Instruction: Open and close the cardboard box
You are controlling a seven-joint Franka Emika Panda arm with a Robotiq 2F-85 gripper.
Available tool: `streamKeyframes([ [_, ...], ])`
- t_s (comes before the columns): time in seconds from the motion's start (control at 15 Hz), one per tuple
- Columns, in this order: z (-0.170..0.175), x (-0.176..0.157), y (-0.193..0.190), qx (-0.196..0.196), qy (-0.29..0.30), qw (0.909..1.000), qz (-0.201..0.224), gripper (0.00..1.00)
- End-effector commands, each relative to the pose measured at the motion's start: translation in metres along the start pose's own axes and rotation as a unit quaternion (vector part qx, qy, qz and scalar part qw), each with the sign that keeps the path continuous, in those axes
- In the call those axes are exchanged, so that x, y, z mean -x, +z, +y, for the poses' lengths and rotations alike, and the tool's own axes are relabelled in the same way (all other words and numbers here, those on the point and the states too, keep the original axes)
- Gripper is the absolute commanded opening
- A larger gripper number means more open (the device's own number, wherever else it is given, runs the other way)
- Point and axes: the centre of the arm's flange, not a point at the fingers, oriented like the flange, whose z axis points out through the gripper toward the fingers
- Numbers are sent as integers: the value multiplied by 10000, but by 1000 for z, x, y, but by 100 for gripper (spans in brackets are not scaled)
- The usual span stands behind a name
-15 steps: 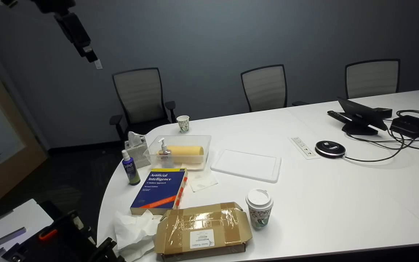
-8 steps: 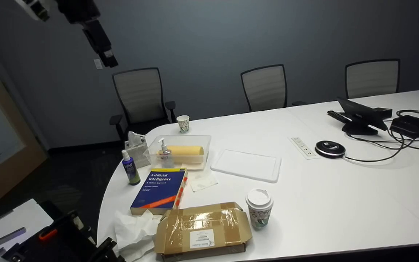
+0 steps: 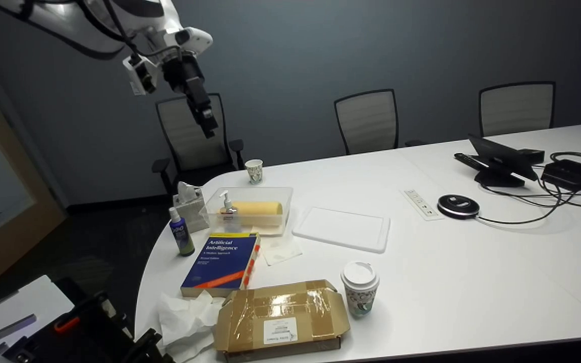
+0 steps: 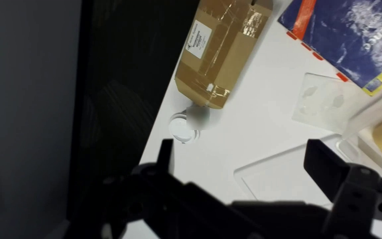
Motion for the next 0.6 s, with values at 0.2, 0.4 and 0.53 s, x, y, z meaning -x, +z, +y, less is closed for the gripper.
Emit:
streamKeyframes([
  [0.2,-83,-26,92,1397,252,9860,-877,100],
  [0.4,-111,-22,145,1664,248,9801,-1052,100],
  [0.53,-124,-22,179,1870,238,9755,-1131,100],
])
